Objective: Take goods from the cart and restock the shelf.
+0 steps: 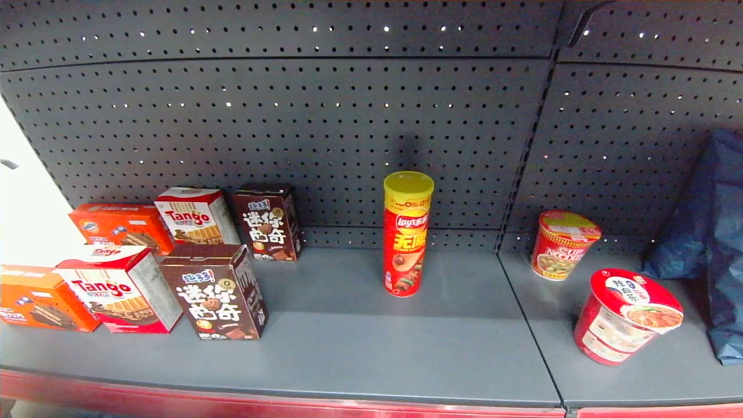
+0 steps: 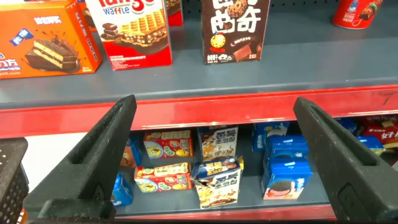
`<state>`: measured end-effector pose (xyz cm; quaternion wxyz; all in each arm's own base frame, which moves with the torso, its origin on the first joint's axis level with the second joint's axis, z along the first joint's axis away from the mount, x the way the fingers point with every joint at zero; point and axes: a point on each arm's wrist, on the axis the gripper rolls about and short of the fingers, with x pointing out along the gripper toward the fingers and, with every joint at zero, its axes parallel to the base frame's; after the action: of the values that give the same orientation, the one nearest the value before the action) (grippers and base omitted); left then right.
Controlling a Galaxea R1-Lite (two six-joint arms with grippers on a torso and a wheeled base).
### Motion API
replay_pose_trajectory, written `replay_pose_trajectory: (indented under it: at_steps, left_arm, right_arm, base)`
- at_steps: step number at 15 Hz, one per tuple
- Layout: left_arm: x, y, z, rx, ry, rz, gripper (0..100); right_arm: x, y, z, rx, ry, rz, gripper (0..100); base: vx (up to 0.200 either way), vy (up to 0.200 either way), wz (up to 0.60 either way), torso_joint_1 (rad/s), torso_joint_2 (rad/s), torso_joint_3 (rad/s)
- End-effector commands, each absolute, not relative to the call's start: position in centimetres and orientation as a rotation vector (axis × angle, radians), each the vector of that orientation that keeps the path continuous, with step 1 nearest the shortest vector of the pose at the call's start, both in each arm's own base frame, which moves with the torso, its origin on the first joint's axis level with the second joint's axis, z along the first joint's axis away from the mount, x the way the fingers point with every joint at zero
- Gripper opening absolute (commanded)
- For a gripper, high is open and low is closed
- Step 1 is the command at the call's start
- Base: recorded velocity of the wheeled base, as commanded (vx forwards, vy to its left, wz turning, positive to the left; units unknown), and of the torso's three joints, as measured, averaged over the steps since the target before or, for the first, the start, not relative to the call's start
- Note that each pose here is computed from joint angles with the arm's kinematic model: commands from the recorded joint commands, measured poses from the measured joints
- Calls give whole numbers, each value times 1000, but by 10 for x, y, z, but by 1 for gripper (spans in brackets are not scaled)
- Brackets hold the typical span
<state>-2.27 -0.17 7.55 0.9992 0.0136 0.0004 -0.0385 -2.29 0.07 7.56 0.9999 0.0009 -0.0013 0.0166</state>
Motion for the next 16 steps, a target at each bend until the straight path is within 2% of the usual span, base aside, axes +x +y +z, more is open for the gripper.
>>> replay_pose_trajectory:
  at_steps: [1, 16]
  left_arm:
    - [-23, -2, 76, 28, 0, -77, 100]
    - [-23, -2, 76, 28, -1, -80, 100]
  right_arm:
    - [-23, 1, 76, 2, -2, 34, 100]
    - [-23, 1, 76, 2, -2, 32, 100]
  base:
    - [0, 0, 0, 0, 0, 0]
    - [0, 0, 600, 2, 2, 3]
